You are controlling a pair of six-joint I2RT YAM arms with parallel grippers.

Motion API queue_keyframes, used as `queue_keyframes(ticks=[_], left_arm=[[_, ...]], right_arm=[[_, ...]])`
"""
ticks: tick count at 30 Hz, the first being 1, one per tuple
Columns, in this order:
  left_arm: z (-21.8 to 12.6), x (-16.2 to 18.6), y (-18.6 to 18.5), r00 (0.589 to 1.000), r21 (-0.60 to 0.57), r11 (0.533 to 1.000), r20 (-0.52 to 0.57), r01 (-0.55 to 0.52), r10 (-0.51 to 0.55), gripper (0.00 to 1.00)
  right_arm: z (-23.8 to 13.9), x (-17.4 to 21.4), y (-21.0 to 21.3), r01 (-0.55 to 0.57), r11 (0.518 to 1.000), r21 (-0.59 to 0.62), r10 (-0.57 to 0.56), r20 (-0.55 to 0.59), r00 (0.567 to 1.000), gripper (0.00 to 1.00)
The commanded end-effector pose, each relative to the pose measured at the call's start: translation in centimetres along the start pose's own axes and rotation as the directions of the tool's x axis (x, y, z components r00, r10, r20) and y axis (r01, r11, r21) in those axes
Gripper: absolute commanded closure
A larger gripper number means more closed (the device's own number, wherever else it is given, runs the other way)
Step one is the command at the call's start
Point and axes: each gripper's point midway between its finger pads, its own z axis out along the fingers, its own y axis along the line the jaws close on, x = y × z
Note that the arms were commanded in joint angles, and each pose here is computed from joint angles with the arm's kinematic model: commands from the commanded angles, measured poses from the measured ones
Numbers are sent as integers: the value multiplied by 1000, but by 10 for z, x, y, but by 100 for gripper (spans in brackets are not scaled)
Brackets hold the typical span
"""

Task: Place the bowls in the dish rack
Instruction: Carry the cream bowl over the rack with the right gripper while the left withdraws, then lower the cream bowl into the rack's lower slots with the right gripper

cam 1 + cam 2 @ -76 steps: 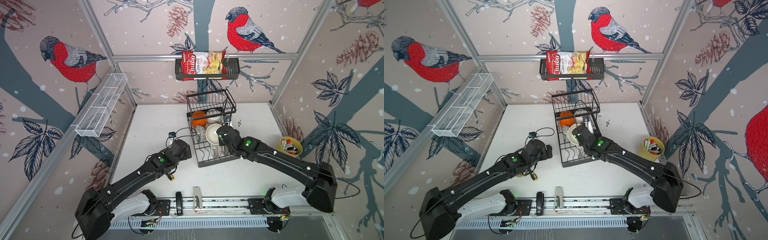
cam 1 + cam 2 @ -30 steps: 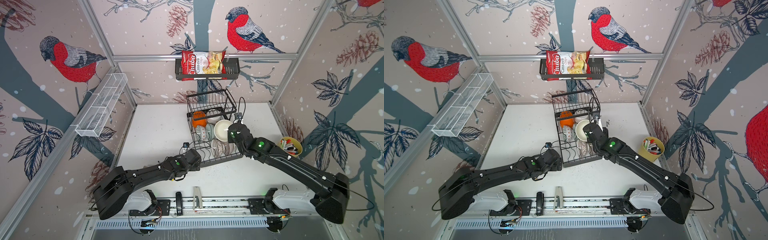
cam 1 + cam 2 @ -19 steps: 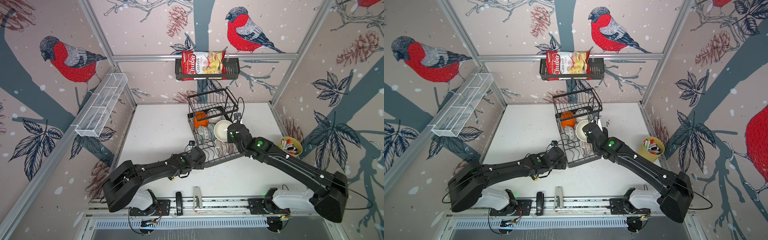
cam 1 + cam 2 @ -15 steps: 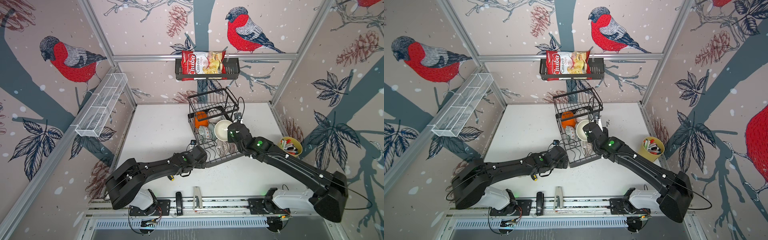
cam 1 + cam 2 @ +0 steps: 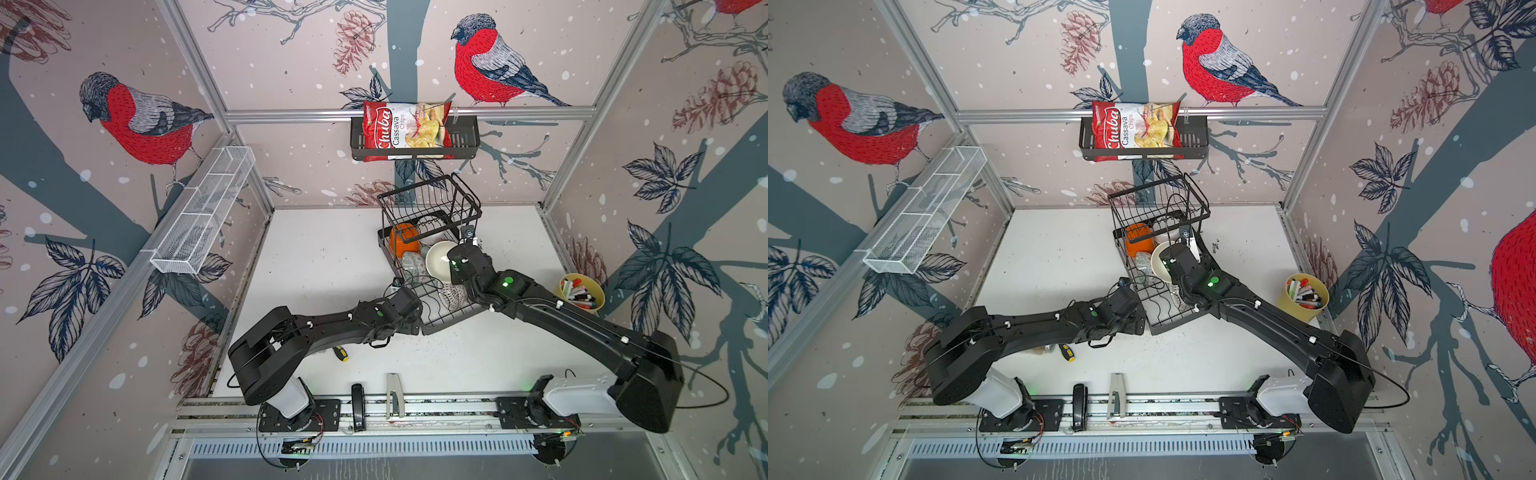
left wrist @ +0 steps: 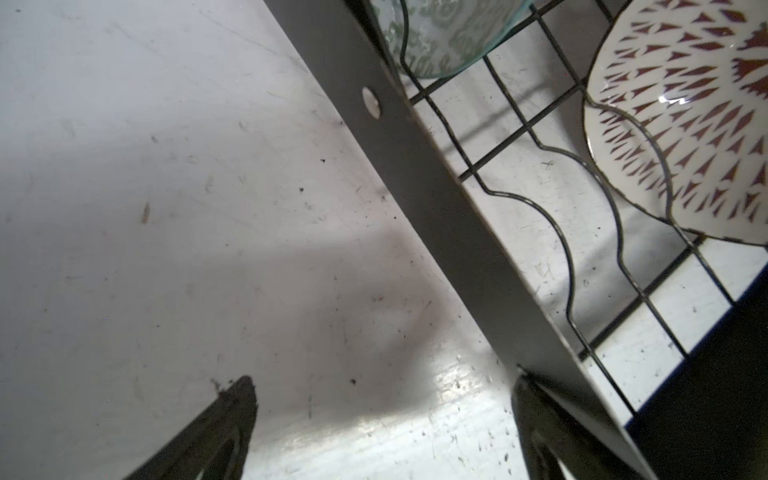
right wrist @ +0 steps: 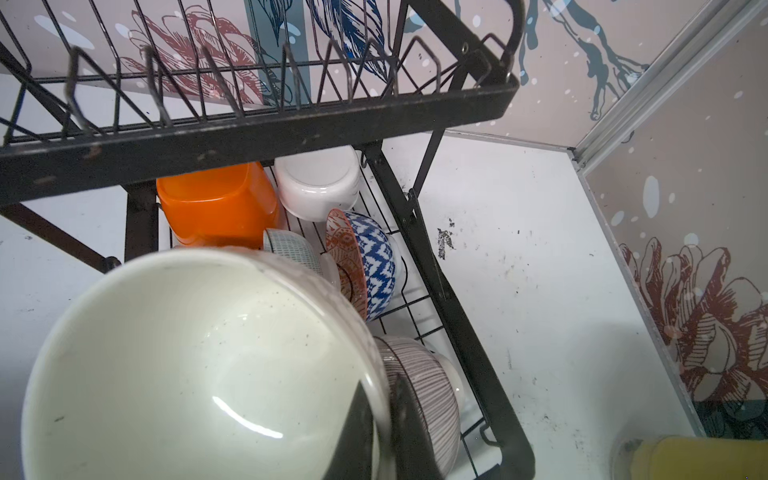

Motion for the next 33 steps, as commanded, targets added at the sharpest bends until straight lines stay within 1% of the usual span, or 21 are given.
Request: queue_keyframes(ticks=[1, 12, 14, 17, 22, 25, 30, 33], left_arm=[[-5, -25, -24, 996, 98, 995, 90, 9, -18, 5], [-36, -33, -3, 980, 81, 996, 189, 43, -58, 4], [-43, -34, 5, 974, 62, 996, 211, 69, -81, 3], [-52, -35, 25, 956, 11, 991, 261, 135, -133, 4], [-68, -38, 46, 931, -18, 984, 329, 174, -159, 4], [-77, -41, 55, 912, 9, 978, 357, 211, -200, 4], [-94, -50, 68, 862, 155, 950, 401, 269, -310, 4], [-106, -54, 75, 839, 183, 942, 430, 280, -333, 4]], right_arm=[[-1, -14, -3, -31, 999, 21, 30, 44, 999, 100], [0, -10, -6, -2, 999, 48, 1, 24, 1000, 100], [0, -9, -5, 10, 999, 54, -11, 20, 1000, 100], [-1, -7, -3, 38, 996, 76, -40, 19, 999, 100], [-6, 1, 4, 107, 986, 125, -110, 18, 994, 100], [-10, 7, 11, 156, 975, 158, -162, 26, 986, 100], [-18, 15, 27, 218, 956, 196, -231, 49, 972, 100], [-21, 20, 31, 257, 938, 235, -277, 59, 959, 100]])
